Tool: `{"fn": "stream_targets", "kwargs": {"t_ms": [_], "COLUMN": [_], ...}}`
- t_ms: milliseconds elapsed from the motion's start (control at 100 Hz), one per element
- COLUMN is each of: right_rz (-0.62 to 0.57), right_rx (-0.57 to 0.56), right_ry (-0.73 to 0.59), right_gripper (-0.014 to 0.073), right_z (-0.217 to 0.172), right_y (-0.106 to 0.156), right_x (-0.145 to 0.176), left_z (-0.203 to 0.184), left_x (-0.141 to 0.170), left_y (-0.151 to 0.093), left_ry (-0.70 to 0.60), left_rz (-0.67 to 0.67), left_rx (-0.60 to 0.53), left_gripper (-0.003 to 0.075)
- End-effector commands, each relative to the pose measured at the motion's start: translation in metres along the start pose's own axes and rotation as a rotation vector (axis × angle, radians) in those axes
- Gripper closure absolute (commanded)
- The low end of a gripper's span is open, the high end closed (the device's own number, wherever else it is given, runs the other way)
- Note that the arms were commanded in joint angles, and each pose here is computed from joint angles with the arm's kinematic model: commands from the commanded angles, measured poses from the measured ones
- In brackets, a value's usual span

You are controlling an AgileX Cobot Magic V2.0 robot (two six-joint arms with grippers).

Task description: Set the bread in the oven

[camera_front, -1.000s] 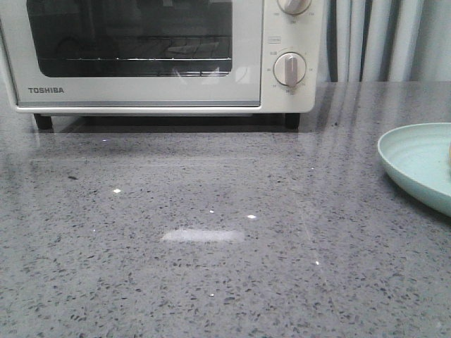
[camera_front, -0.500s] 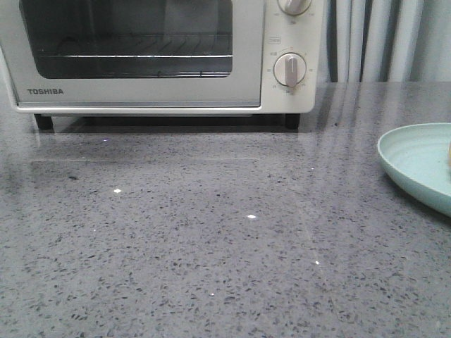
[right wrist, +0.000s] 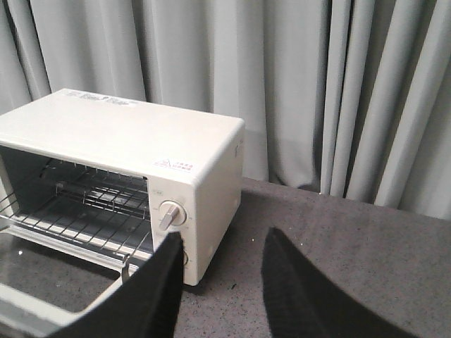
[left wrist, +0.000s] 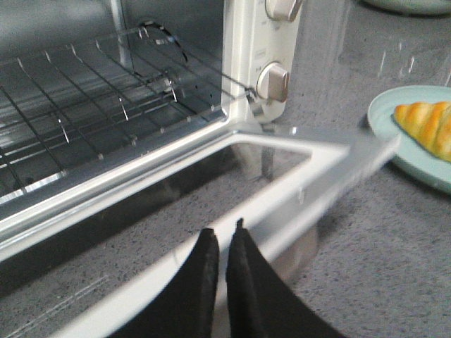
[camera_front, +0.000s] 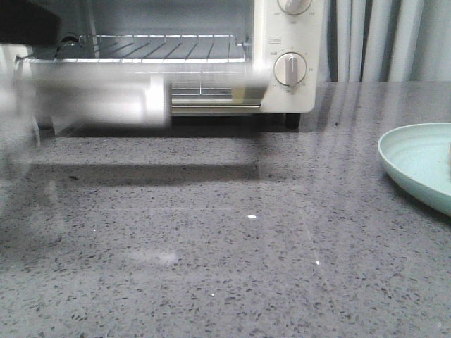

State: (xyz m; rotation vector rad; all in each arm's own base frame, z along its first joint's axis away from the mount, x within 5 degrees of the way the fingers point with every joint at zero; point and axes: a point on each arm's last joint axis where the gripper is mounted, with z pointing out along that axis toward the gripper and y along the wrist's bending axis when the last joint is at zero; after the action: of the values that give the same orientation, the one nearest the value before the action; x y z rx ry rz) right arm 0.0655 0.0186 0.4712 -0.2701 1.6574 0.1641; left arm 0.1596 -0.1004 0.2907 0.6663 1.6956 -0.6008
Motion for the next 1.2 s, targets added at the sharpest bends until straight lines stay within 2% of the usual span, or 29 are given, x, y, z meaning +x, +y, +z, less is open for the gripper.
{"fn": "stream_targets", "kwargs": {"t_ms": [0,230,390,450,660,840,940,1110,1190], "right_rz": [-0.008,-0.008,-0.007,-0.007,-0.002,-0.007,-0.008,-0.03,-0.054], "right_rx": [0.0,-0.007,-0.009,-0.014,-0.042,-0.037,-0.016,0.078,0.098], "right_ry": [-0.062,0.02,0.052,0.125,0.538,0.734,0.817,0.959,1.016], "right_gripper": [0.0361,0.0361,0.0361,0.0361,0.0356,0.035,0.0284,0.0047,-0.0009], "right_z": [-0.001,-0.001,0.005,0.018,0.091,0.137,0.152,0.163,0.166], "right_y": [0.0,0.0,0.0,0.001,0.002,0.001,-0.001,-0.009,-0.012], "right_x": [-0.012,-0.004,0.001,0.007,0.043,0.069,0.079,0.095,0.101], "left_z": [-0.028,-0.098,-0.126,-0.133,-0.135,-0.137,-0.143,-0.154,-0.157], "left_x": [-0.025,-0.047,-0.049,-0.049,-0.049,-0.052,-0.059,-0.072,-0.076], "left_y": [-0.018,-0.04,-0.051,-0.054,-0.057,-0.061,-0.063,-0.067,-0.069], "left_ry": [-0.167,-0.428,-0.529,-0.55,-0.549,-0.489,-0.468,-0.474,-0.483], "left_rz": [-0.051,-0.045,-0.027,-0.001,-0.024,0.012,0.04,0.082,0.083], "left_rx": [0.034,0.006,0.023,0.032,0.07,0.082,0.081,0.079,0.085], "left_gripper": [0.074,0.074,0.074,0.074,0.074,0.074,0.074,0.074,0.074]}}
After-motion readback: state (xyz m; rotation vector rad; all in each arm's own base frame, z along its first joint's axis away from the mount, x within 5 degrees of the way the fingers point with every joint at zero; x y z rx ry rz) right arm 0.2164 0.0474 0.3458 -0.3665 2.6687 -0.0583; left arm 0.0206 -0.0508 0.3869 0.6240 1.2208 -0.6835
